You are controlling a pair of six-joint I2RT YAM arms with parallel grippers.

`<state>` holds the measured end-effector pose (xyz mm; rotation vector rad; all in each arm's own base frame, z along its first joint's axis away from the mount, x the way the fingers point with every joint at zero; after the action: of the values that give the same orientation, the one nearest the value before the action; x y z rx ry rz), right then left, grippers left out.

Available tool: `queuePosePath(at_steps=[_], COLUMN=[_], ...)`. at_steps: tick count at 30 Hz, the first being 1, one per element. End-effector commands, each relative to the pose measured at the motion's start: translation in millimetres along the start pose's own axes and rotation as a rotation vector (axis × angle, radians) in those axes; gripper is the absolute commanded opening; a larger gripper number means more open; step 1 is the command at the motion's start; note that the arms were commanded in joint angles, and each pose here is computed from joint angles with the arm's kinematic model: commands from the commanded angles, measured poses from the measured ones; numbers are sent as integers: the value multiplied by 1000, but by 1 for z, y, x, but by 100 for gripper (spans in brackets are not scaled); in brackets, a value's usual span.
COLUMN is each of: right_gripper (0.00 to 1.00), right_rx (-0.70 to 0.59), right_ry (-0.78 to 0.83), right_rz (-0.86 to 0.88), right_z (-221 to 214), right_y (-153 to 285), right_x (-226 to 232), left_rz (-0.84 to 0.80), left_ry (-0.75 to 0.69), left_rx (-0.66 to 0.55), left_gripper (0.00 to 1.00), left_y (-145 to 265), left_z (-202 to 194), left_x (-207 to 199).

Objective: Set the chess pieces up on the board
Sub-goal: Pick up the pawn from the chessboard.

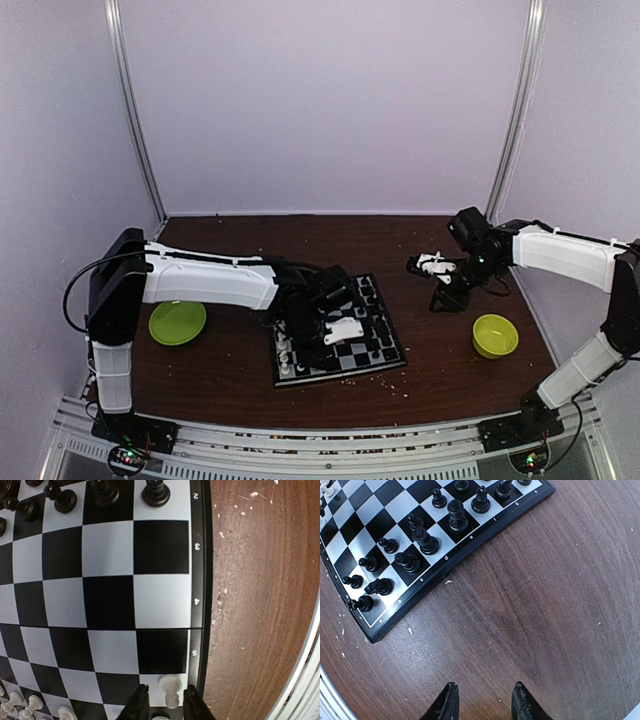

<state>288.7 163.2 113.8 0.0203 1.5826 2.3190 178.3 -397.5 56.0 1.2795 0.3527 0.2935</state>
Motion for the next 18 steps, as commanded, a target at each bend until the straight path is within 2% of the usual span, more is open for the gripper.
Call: queuePosePath(at_steps=[1, 9, 14, 18], right_gripper=[36, 36, 36, 36], right_rx=[13, 16, 17, 19], right_ry=[11, 13, 12, 13], right_rz=[-17, -15, -16, -15], right_z=[3, 3, 3, 3], right_y=[3, 2, 2, 3], right_x=[-5, -5, -5, -4], left_rz=[14, 48, 83, 98], left_ry=[-19, -26, -2, 80], left_rx=[-18, -13, -97, -180], left_gripper=[22, 9, 9, 8], left_y=[-2, 11, 38, 57], left_z=[7, 5, 15, 22], left_x=[2, 7, 21, 41])
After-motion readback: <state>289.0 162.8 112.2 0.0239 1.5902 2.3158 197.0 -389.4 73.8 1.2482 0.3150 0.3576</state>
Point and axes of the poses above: each gripper's point midway between its finger pads, its own y axis back along the fingers, its own x axis along the line the jaws close on, z = x × y, the point moved 1 cm from there along y, back along the fingers, and after that the axes turned 15 degrees about y, right-handed, at the moved point
